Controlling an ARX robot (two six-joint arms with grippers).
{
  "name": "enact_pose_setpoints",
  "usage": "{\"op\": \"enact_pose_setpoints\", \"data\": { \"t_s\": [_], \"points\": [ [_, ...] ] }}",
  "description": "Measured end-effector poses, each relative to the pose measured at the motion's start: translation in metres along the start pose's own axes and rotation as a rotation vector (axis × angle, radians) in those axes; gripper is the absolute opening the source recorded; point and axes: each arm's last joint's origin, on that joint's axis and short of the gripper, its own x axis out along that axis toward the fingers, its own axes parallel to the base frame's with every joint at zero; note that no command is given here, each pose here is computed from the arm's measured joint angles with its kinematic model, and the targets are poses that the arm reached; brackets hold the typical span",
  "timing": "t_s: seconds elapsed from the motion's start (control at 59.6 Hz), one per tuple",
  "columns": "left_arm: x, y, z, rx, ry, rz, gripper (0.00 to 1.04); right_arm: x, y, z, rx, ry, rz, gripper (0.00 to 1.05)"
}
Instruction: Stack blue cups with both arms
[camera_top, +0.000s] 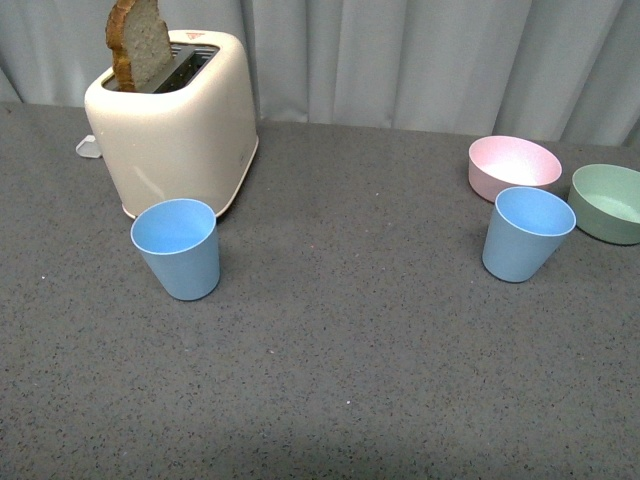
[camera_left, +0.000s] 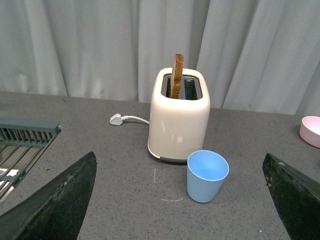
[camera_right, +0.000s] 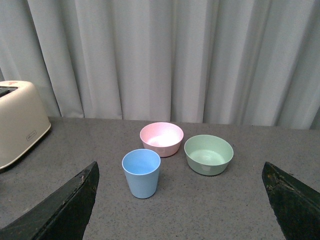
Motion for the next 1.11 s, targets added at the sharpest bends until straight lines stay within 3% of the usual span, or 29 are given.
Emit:
{"op": "enact_pose_setpoints", "data": {
  "t_s": [0.956,1.056,1.107],
  "points": [
    [0.0,0.0,0.0,0.0,0.0,0.0,0.98,0.0,0.0,0.0,0.0,0.0,0.0,0.95],
    [0.005,0.0,-0.005,-0.08,0.251,0.133,0.98,0.0,0.0,0.0,0.0,0.0,0.0,0.95],
    [0.011,0.0,-0.009,-0.099,0.317,0.129,0.98,0.0,0.0,0.0,0.0,0.0,0.0,0.95]
  ]
}}
